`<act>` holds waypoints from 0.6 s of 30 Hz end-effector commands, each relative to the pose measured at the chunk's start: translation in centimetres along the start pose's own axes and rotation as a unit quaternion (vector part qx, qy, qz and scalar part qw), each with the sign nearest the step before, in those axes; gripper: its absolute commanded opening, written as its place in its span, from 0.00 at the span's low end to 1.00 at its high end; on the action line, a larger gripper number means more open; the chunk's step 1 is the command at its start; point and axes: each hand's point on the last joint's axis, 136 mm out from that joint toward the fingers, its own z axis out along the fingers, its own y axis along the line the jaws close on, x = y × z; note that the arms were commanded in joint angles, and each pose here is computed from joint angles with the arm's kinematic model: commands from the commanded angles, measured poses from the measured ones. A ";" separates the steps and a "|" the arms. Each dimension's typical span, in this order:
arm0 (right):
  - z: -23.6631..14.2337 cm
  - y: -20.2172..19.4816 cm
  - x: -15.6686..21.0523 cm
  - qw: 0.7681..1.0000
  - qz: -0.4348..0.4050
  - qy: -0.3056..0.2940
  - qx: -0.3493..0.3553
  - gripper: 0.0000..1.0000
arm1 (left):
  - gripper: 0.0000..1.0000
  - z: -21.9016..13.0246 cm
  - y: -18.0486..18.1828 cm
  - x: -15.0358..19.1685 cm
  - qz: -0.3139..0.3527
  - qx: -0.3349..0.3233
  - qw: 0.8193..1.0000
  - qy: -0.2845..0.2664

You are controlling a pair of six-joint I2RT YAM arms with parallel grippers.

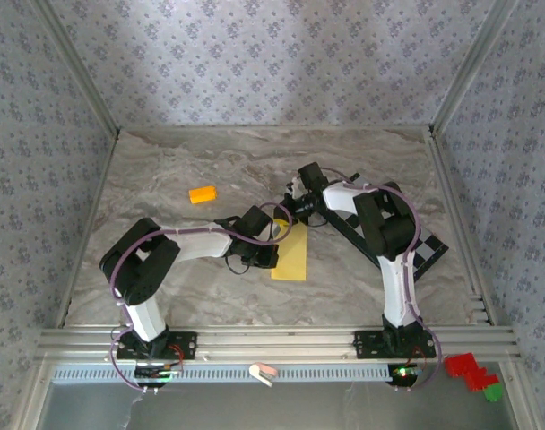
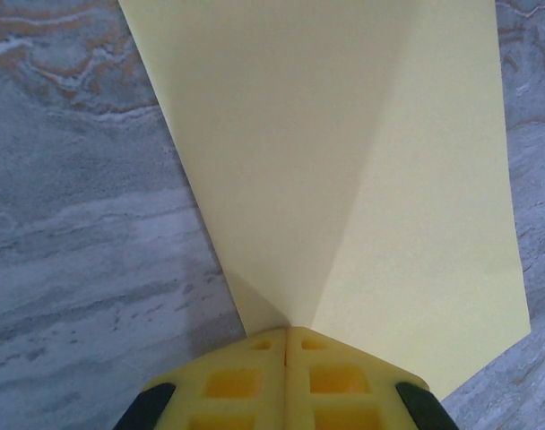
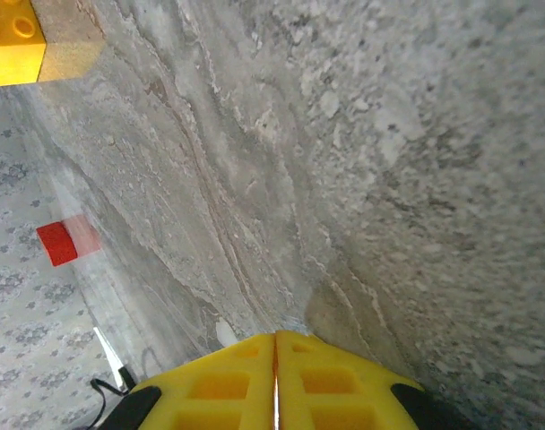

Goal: Fold a paper plane with a square sheet of paper (pick it up from the middle)
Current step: First fold in half a square sheet of paper at the center of the table.

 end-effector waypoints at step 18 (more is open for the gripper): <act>-8.3 1.2 0.5 0.993 -0.063 -0.101 0.005 0.13 | 0.00 -0.4 5.5 5.1 -0.011 -0.144 0.986 0.084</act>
